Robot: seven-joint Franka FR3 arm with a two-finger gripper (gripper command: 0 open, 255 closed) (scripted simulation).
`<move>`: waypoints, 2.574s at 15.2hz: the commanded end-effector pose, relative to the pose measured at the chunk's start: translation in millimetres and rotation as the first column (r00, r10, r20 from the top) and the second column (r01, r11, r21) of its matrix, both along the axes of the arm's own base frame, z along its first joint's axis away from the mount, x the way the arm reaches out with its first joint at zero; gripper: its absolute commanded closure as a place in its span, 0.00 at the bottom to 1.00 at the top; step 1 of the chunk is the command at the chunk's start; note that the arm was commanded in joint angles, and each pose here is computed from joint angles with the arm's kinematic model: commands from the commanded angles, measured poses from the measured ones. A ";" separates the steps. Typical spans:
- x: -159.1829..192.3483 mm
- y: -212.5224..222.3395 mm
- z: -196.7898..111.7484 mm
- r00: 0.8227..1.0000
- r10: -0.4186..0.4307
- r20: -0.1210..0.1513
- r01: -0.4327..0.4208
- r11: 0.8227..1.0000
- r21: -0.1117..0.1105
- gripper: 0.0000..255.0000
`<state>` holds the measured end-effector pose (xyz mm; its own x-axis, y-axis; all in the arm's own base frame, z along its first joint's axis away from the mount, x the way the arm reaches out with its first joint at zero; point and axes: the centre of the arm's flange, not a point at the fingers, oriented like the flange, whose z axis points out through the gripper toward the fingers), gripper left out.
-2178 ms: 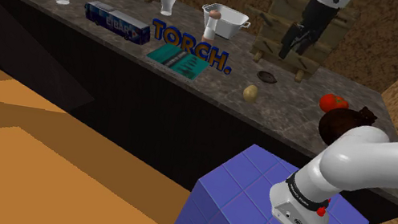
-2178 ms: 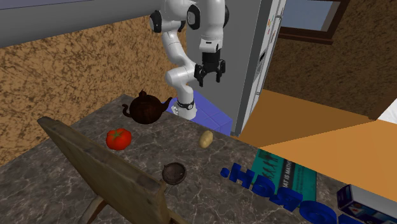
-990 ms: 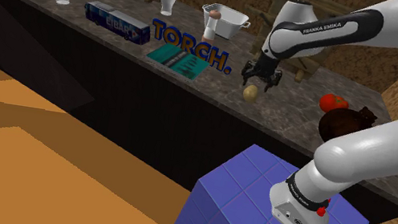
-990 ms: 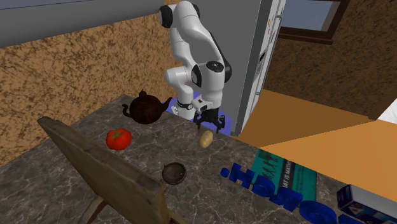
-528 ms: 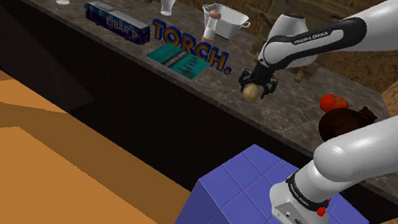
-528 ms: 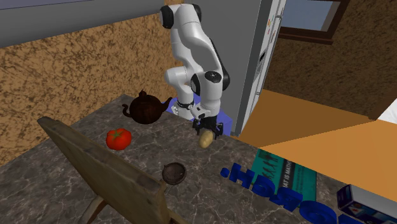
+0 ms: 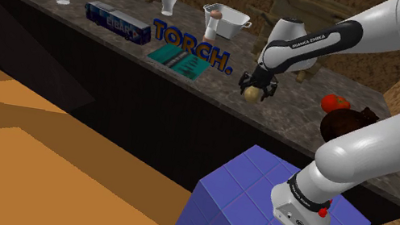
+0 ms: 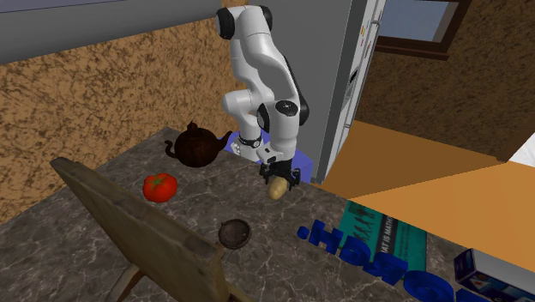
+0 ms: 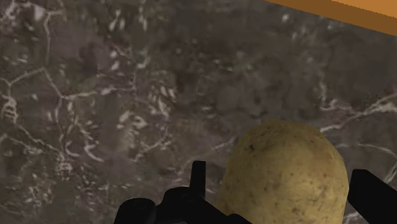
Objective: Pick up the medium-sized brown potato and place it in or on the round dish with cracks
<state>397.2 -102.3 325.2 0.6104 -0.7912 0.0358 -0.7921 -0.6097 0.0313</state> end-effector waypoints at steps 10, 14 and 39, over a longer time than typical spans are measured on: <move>0.1 0.1 0.0 1.000 0.000 0.000 0.000 1.000 0.000 1.00; 0.0 0.0 15.8 1.000 0.000 0.000 0.000 1.000 0.000 1.00; 29.6 -101.4 101.6 1.000 0.000 0.000 0.000 1.000 0.000 1.00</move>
